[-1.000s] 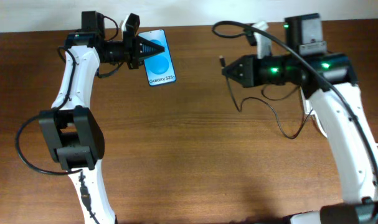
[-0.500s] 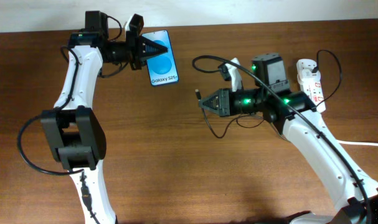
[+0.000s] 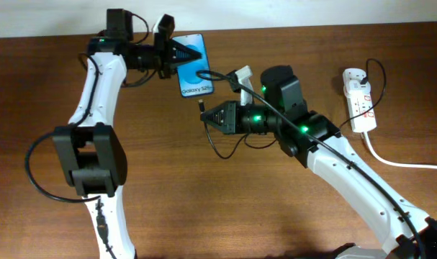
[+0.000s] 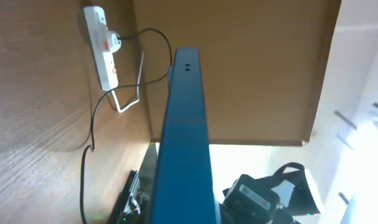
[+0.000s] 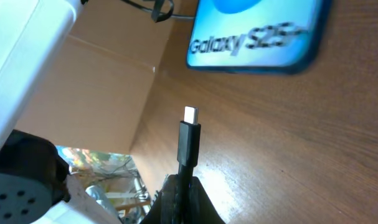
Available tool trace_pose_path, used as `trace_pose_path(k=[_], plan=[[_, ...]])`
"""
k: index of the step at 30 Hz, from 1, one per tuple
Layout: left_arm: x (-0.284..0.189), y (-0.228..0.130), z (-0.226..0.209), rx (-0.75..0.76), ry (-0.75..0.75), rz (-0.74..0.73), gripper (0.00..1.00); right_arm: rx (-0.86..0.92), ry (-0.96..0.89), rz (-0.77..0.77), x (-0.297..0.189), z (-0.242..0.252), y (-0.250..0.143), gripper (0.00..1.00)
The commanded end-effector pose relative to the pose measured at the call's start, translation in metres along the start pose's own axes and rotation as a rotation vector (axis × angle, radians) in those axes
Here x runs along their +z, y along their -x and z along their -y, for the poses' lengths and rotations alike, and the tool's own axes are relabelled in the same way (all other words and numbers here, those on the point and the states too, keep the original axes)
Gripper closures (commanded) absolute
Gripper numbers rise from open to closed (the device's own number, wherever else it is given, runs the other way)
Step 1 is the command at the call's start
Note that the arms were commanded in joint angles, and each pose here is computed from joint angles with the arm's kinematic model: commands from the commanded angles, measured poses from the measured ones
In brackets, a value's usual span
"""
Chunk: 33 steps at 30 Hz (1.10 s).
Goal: Plug charger to phone and switch on socket
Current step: 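Push the plug up into the phone's bottom port with the right gripper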
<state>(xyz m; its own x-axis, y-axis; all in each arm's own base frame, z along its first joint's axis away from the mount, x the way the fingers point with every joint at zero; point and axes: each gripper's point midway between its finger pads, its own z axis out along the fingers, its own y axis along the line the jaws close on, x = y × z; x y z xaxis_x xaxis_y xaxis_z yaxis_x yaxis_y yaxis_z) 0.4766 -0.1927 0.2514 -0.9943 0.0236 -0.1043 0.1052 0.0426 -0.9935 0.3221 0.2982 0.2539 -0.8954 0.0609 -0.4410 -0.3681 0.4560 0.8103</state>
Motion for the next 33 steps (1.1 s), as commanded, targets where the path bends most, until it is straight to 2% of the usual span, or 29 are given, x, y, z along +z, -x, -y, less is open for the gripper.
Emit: trace_pose_path(k=[1,13,24,33], plan=[[0.011,-0.007,0.011,-0.011,-0.050,-0.045,1.00,-0.002,-0.014,0.023,0.000,-0.003,0.003,0.96],[0.013,-0.007,0.011,-0.011,-0.051,-0.049,1.00,0.022,-0.114,0.048,0.002,0.020,0.004,0.96],[0.013,-0.007,0.011,-0.011,-0.051,-0.049,1.00,0.038,-0.122,0.035,0.008,0.028,0.003,0.96],[0.014,-0.007,0.010,-0.009,-0.043,-0.046,1.00,0.022,-0.049,0.003,0.010,0.015,0.000,0.96]])
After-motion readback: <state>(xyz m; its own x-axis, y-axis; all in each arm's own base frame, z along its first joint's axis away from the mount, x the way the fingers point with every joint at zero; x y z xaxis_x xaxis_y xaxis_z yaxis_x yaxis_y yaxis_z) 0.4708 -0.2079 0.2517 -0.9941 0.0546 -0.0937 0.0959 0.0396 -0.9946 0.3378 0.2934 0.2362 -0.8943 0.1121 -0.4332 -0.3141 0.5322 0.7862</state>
